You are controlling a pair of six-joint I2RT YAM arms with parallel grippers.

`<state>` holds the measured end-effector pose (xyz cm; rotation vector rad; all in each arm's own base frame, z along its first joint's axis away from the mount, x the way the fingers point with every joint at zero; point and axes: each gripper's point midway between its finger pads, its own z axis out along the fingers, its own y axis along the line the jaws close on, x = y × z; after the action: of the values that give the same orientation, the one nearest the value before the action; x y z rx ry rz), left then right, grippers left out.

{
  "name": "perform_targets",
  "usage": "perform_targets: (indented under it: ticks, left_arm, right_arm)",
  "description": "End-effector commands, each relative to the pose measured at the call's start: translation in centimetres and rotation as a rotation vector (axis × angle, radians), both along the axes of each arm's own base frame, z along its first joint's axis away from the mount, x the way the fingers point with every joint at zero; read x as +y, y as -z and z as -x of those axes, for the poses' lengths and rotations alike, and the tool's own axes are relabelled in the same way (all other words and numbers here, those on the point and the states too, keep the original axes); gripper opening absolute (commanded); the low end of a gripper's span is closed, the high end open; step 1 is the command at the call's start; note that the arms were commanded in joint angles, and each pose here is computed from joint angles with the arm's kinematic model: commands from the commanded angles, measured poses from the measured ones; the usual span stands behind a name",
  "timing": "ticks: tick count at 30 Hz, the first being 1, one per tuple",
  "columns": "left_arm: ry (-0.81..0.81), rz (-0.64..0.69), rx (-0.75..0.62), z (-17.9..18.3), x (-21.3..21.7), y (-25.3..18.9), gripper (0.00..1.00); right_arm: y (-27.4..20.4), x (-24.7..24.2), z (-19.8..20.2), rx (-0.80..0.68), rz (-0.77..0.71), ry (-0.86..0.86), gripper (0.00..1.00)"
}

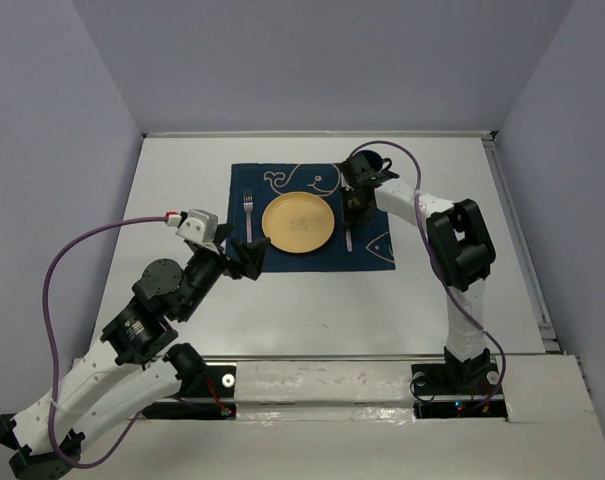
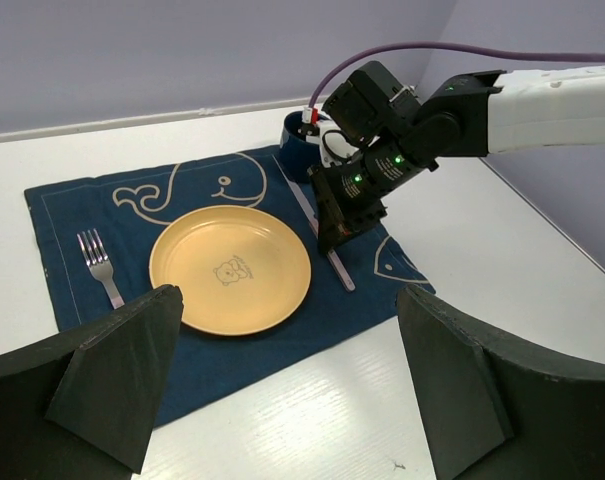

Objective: Set the dinner table for one person

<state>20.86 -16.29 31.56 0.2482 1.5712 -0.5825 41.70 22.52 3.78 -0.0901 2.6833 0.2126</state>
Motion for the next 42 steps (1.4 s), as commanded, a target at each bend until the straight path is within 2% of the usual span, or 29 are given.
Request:
perform_targets:
  ticks: [1,4,7,12,17,19,20,22,23,25,26,28,29,30,31,32,35,39,42]
  left_arm:
    - [0.001,0.006,-0.034,0.0,0.1,-0.6,0.99]
    - [-0.002,0.005,-0.033,-0.1,0.1,-0.5,0.99]
    - [-0.005,0.005,-0.033,-0.1,0.1,-0.5,0.99]
    - [-0.017,0.001,-0.031,-0.2,0.3,-0.4,0.99]
    - [-0.044,-0.01,-0.03,-0.6,0.6,-0.3,0.99]
    - [-0.079,-0.013,-0.03,-1.0,1.1,-0.4,0.99]
    - [-0.105,-0.015,-0.027,-1.2,1.5,-0.4,0.99]
    - [-0.128,-0.01,-0.028,-1.4,1.9,-0.6,0.99]
    - [-0.148,-0.002,-0.034,-1.5,2.2,-1.0,0.99]
    - [-0.163,0.017,-0.04,-1.4,2.6,-1.6,0.99]
    - [-0.177,0.026,-0.043,-1.5,2.8,-2.0,0.99]
    - [-0.189,0.048,-0.043,-1.6,3.0,-2.6,0.99]
    - [-0.187,0.066,-0.047,-1.5,3.0,-3.2,0.99]
    - [-0.187,0.072,-0.048,-1.5,2.9,-3.4,0.99]
    - [-0.187,0.08,-0.051,-1.5,3.0,-3.7,0.99]
    - [-0.188,0.096,-0.058,-1.4,3.0,-4.3,0.99]
    - [-0.186,0.125,-0.083,-1.2,3.3,-5.7,0.99]
    - [-0.168,0.135,-0.105,-1.2,2.9,-7.3,0.99]
    - [-0.178,0.133,-0.115,-1.4,3.0,-8.0,0.99]
  right_arm:
    - [-1.0,1.1,-1.0,-0.033,-0.014,-0.009,0.24]
    - [-1.0,1.0,-1.1,-0.035,-0.01,-0.007,0.34]
    - [-1.1,1.1,-1.1,-0.036,-0.016,-0.002,0.39]
    - [-1.6,1.1,-1.0,-0.041,-0.025,0.002,0.43]
    - [-4.8,1.2,-1.2,-0.119,-0.065,0.005,0.48]
    - [-7.8,2.3,-0.7,-0.198,-0.124,-0.041,0.5]
    - [-10.7,2.6,-0.3,-0.255,-0.176,-0.057,0.5]
    - [-12.8,3.1,0.8,-0.325,-0.233,-0.102,0.53]
    - [-16.5,3.2,1.8,-0.408,-0.281,-0.126,0.54]
    - [-20.5,3.1,2.6,-0.545,-0.348,-0.159,0.6]
    - [-22.7,2.7,5.1,-0.61,-0.39,-0.209,0.63]
    - [-26.7,2.2,6.7,-0.761,-0.469,-0.244,0.66]
    - [-25.8,1.6,8.1,-0.774,-0.479,-0.253,0.73]
    - [-27.1,0.9,9.1,-0.831,-0.501,-0.253,0.79]
    - [-31.8,-0.5,11.1,-0.992,-0.56,-0.253,0.9]
    - [-31.3,-1.4,11.9,-1.015,-0.558,-0.234,1.0]
    - [-34.7,-4.6,14.5,-1.174,-0.571,-0.167,1.0]
    - [-33.4,-8.1,14.9,-1.214,-0.468,-0.039,1.0]
    - [-33.7,-10.1,16.2,-1.243,-0.457,0.027,1.0]
